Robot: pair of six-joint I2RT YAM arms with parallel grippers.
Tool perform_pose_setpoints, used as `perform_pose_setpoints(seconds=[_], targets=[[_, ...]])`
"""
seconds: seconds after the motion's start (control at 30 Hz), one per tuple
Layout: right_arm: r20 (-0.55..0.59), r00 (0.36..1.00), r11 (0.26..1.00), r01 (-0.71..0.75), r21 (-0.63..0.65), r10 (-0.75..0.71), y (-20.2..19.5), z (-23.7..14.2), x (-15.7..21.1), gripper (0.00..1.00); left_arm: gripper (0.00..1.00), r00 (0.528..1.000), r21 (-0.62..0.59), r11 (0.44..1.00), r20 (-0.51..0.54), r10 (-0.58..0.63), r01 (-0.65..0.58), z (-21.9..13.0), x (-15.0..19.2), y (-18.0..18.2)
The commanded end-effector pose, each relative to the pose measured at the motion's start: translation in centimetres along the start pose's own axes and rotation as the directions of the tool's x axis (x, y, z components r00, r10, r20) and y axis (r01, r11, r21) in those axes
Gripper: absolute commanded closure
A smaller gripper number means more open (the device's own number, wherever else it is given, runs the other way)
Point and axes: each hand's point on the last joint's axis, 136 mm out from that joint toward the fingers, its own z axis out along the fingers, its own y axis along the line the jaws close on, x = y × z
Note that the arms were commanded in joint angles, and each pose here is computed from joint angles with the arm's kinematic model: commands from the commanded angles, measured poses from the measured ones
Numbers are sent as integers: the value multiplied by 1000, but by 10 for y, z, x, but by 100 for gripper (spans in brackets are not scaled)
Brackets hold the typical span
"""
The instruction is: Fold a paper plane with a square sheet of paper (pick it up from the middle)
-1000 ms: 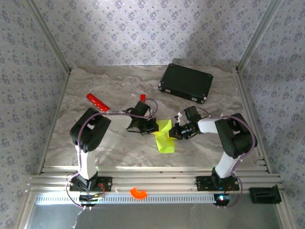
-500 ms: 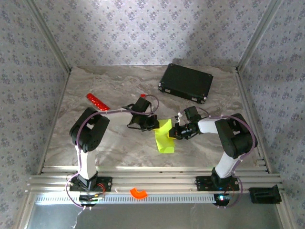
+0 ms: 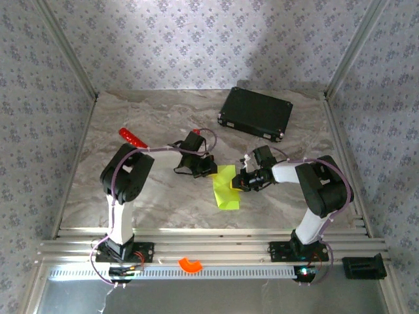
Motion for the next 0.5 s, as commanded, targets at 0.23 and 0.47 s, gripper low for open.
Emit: perform_pose_setpoints(seconds=[0.23,0.47], targets=[[-40,988,962,-132,239,146,-63,3,34,100,100,988,-69,993,130,-86,96,-8,-41,25],[-38,989,961,-131,242,144,-63,3,34,100,100,981,-52,995,180,-77,88,-24,-52,9]])
